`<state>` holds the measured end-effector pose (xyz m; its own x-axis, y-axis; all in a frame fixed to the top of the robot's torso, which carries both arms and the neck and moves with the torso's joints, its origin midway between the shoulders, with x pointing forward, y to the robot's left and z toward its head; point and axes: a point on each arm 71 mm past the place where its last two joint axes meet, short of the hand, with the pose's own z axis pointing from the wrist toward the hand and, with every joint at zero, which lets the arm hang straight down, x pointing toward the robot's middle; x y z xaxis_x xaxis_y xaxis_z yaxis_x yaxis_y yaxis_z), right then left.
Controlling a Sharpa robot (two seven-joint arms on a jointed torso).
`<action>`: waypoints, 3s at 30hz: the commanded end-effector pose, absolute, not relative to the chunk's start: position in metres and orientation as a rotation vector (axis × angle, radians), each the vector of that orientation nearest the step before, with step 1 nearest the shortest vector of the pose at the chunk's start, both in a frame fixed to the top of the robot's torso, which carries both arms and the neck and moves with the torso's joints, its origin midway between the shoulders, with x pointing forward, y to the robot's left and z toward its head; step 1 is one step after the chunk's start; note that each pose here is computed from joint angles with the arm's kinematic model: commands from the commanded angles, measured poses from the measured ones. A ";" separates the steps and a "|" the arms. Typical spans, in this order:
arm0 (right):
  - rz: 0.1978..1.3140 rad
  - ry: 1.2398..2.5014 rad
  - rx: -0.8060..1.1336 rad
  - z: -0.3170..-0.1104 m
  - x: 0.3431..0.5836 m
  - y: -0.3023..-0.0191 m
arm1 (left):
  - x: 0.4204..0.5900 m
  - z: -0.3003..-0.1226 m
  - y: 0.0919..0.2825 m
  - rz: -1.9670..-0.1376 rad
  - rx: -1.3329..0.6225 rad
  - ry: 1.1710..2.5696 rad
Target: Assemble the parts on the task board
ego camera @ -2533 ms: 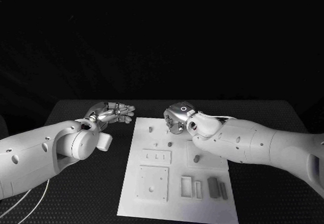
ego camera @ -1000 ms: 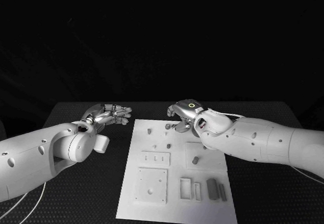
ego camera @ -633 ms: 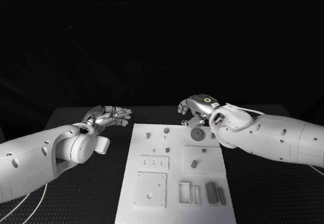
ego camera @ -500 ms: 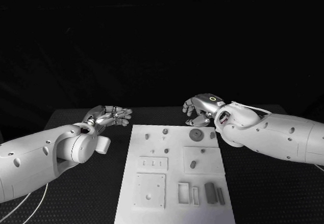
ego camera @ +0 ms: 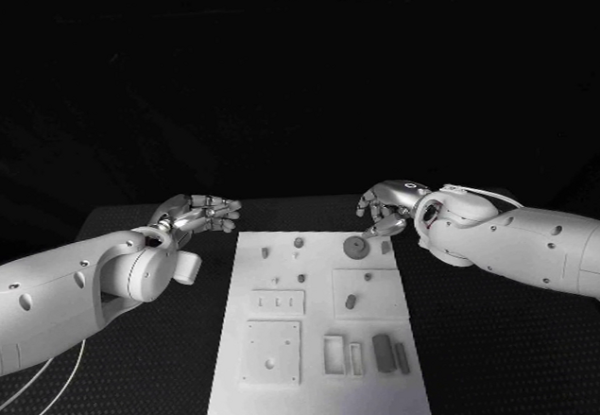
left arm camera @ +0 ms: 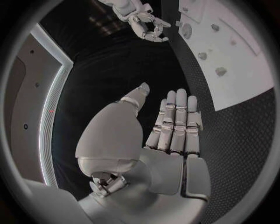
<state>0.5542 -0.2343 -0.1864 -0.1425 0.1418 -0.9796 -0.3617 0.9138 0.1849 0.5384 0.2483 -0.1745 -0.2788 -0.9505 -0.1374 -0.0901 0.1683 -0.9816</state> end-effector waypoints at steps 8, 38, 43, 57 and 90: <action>0.436 1.734 -0.166 -0.211 0.560 -0.230 | 0.537 -0.176 0.242 -1.256 -1.020 1.571; 0.419 1.764 -0.192 -0.228 0.561 -0.226 | 0.537 -0.177 0.242 -1.256 -1.022 1.577; 0.411 1.764 -0.201 -0.230 0.561 -0.226 | 0.537 -0.177 0.242 -1.256 -1.022 1.578; 0.415 1.780 -0.205 -0.237 0.560 -0.223 | 0.537 -0.177 0.242 -1.255 -1.023 1.578; 0.316 1.732 -0.374 -0.253 0.555 -0.222 | 0.536 -0.177 0.244 -1.248 -1.020 1.584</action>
